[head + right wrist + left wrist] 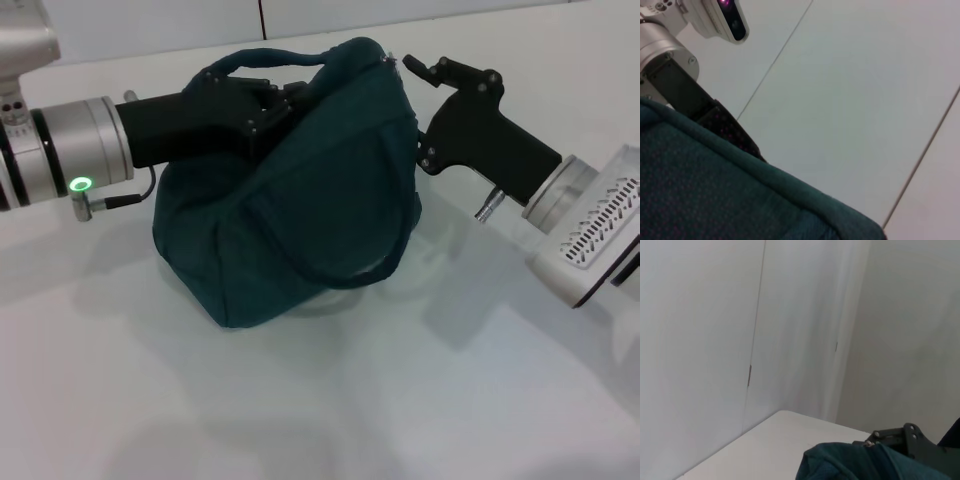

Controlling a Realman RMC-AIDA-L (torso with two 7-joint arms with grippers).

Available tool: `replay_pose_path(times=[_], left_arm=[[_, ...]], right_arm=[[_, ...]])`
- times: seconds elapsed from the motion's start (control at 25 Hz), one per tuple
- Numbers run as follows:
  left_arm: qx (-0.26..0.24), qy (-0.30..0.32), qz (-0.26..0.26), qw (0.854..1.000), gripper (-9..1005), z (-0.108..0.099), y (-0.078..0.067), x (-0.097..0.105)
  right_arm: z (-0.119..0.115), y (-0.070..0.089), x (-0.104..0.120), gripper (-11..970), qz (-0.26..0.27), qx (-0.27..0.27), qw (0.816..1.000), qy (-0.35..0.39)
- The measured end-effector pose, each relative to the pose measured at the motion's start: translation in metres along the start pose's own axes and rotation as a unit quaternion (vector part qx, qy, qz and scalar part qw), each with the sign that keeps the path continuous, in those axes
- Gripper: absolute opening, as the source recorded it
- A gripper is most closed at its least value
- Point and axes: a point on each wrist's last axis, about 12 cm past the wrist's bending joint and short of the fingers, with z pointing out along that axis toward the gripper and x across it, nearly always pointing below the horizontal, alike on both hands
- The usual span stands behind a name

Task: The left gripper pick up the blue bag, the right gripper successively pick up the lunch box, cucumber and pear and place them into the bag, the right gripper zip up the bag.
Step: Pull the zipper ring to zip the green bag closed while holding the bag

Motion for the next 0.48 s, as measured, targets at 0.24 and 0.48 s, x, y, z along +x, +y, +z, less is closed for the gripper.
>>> replay_pose_path(times=[0.24,0.48], left_arm=[[0.000,0.000,-0.001,1.000,58,0.0004,-0.0007,0.0009],[-0.002,-0.001,-0.002,1.000,55,-0.0012,-0.0009,0.0029]], right_arm=[[0.0089,-0.0010,-0.0035,341,0.002,0.001,1.000,0.003],[0.0109,-0.0006,-0.0051,318,0.009,0.003,1.000,0.002]])
